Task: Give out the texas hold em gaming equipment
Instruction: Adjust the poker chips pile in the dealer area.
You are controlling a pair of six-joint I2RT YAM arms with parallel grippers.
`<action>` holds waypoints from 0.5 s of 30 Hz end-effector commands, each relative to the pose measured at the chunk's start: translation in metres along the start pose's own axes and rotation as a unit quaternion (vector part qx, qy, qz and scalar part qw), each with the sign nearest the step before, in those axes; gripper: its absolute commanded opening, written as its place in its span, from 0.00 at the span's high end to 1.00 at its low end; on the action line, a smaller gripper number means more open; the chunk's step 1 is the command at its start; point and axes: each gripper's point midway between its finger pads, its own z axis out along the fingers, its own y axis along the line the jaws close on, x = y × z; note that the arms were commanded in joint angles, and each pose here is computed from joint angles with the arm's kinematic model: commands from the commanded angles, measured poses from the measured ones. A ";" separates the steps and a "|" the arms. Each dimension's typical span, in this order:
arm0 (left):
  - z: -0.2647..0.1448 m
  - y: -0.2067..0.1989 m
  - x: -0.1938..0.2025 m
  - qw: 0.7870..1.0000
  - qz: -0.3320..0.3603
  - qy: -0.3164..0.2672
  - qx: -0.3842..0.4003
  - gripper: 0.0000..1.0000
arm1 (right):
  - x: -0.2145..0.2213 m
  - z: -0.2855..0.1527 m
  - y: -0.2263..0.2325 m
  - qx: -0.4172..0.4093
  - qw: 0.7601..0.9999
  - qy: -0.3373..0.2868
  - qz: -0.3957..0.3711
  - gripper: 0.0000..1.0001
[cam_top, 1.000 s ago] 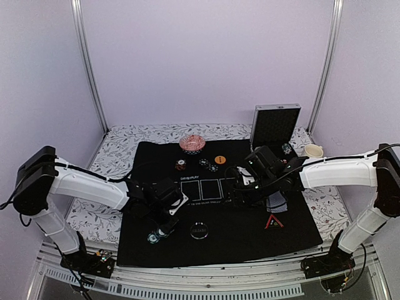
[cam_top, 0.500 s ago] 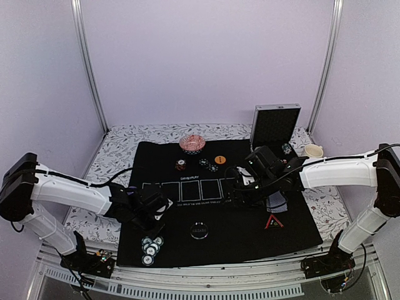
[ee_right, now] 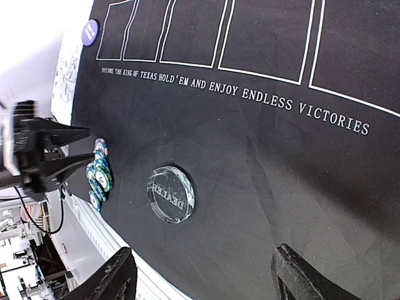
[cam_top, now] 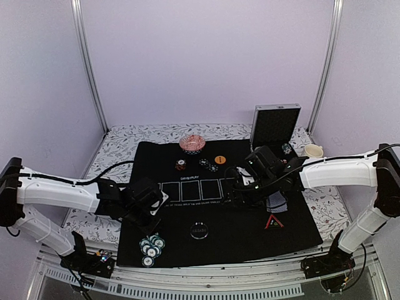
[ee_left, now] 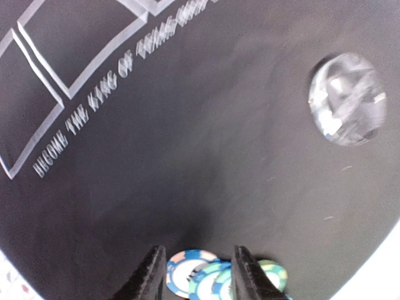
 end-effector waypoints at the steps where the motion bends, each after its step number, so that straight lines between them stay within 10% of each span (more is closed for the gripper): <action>1: -0.027 -0.015 -0.031 0.998 0.024 -0.055 0.027 0.61 | -0.007 -0.010 0.007 -0.007 1.000 -0.017 -0.006 0.24; 6: -0.052 -0.020 -0.053 0.993 0.034 -0.103 0.042 0.56 | -0.012 -0.020 0.007 0.009 0.999 -0.028 -0.012 0.23; 15: -0.145 0.006 -0.110 0.962 0.005 -0.270 0.037 0.18 | -0.036 -0.074 -0.014 0.128 0.987 -0.095 -0.030 0.01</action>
